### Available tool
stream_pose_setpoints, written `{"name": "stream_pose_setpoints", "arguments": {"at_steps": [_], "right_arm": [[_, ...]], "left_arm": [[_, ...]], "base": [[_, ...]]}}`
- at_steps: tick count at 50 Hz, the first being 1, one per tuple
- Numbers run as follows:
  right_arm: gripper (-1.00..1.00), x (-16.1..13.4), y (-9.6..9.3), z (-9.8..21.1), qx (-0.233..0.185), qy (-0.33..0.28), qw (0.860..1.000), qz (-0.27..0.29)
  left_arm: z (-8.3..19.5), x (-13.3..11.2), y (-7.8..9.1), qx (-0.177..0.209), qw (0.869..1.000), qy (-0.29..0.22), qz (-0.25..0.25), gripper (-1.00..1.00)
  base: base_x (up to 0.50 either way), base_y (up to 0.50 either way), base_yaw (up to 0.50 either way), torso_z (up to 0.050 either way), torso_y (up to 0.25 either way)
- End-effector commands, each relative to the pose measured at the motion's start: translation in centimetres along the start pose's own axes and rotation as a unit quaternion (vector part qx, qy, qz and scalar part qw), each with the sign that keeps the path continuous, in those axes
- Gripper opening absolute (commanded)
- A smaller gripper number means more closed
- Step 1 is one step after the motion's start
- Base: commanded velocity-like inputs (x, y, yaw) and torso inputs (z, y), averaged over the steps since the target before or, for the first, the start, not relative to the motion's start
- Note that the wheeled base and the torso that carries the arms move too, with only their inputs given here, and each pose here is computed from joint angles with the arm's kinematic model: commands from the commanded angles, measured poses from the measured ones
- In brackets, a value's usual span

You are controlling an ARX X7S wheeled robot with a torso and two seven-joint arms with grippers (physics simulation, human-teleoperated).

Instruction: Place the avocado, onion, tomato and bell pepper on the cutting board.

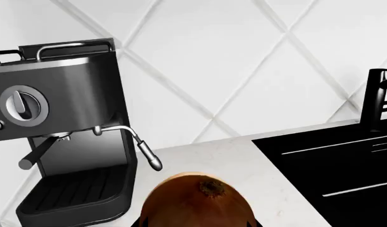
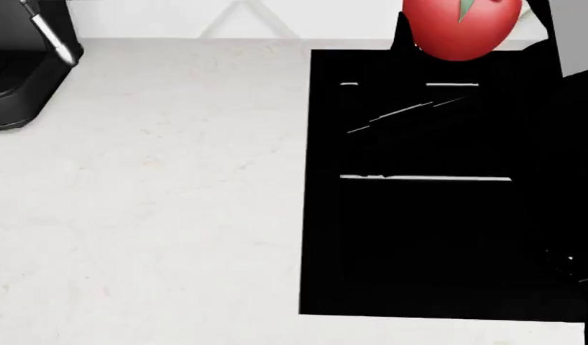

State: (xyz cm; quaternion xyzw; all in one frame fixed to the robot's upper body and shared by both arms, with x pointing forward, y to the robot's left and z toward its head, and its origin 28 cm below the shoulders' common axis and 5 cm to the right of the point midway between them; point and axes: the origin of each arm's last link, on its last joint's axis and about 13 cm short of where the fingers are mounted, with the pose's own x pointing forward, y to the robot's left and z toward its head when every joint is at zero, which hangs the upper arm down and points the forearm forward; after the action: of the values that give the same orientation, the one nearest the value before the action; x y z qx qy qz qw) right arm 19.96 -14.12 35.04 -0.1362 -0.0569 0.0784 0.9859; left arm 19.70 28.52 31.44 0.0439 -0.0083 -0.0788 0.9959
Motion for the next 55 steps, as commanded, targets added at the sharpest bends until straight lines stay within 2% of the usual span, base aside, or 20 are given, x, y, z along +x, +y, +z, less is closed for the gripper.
{"name": "stream_pose_setpoints", "arguments": {"at_steps": [1,28,55], "right_arm": [[-1.00,-0.09,-0.14,0.11,-0.006,-0.004,1.000,-0.005],[-1.00,-0.07,-0.34,-0.08,-0.004,0.001,1.000,-0.009],[-1.00,-0.04,-0.42,-0.41,-0.001,0.003,1.000,-0.011]], "left_arm": [[0.17,-0.14,0.04,-0.006,1.000,-0.004,0.003,-1.00],[0.42,-0.07,-0.01,-0.005,1.000,-0.008,0.001,-1.00],[0.41,-0.18,-0.08,-0.002,1.000,-0.011,0.000,-1.00]], "base": [[-0.11,-0.26,0.00,0.000,0.000],[-0.10,-0.28,0.00,0.000,0.000],[-0.04,-0.40,0.00,0.001,0.000]]}}
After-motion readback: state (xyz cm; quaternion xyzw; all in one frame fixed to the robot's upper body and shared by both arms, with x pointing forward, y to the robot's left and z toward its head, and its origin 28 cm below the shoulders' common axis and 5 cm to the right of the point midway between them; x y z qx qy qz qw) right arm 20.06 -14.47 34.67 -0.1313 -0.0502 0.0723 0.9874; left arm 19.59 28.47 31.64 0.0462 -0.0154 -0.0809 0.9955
